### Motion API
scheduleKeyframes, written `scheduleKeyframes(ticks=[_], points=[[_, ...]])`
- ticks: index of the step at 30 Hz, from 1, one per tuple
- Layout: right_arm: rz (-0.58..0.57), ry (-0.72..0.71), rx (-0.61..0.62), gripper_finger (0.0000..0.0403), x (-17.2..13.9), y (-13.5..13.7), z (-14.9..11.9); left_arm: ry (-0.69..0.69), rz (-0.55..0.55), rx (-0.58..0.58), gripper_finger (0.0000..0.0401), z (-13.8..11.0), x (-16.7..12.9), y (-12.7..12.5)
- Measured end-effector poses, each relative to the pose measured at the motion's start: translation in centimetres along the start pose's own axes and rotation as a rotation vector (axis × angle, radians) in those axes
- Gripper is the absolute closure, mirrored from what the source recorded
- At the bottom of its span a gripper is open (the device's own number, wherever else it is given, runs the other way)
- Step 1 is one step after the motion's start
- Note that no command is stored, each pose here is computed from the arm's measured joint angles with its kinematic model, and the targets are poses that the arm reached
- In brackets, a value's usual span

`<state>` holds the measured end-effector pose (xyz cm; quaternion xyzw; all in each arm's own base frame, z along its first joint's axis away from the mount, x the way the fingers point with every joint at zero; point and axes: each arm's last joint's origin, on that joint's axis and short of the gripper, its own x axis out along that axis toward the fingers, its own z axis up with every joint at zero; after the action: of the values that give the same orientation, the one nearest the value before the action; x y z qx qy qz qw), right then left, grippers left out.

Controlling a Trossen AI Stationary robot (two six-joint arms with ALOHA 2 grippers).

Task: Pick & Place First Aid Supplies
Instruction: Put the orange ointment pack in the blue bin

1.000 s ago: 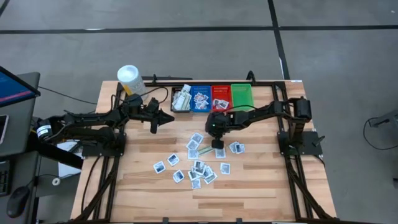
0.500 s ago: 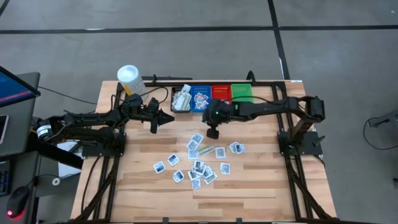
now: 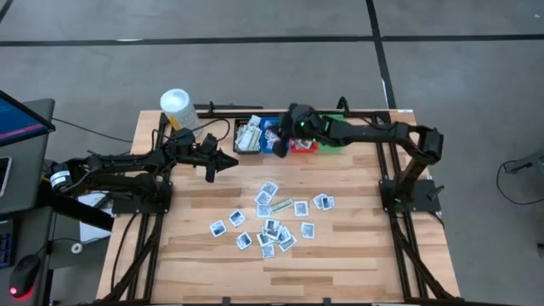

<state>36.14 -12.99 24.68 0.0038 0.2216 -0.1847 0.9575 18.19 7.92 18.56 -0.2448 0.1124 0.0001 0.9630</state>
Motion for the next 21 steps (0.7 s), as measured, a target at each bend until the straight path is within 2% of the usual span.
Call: scheduleKeyframes(ticks=[6, 12, 17, 21], points=[[-0.074, -0.018, 0.174, 0.0403, 0.5, -3.3, -0.4, 0.000, 0.000, 0.000, 0.0358, 0.0, 0.0, 0.0], [-0.097, -0.022, 0.231, 0.0403, 0.9, -4.7, -0.8, 0.001, 0.000, 0.000, 0.0358, 0.0, 0.0, 0.0], [-0.085, -0.029, 0.232, 0.0401, 0.8, -4.7, -0.7, 0.001, 0.000, 0.000, 0.0358, 0.0, 0.0, 0.0], [-0.082, -0.037, 0.231, 0.0380, 0.8, -4.7, -0.6, 0.001, 0.000, 0.000, 0.0358, 0.0, 0.0, 0.0]])
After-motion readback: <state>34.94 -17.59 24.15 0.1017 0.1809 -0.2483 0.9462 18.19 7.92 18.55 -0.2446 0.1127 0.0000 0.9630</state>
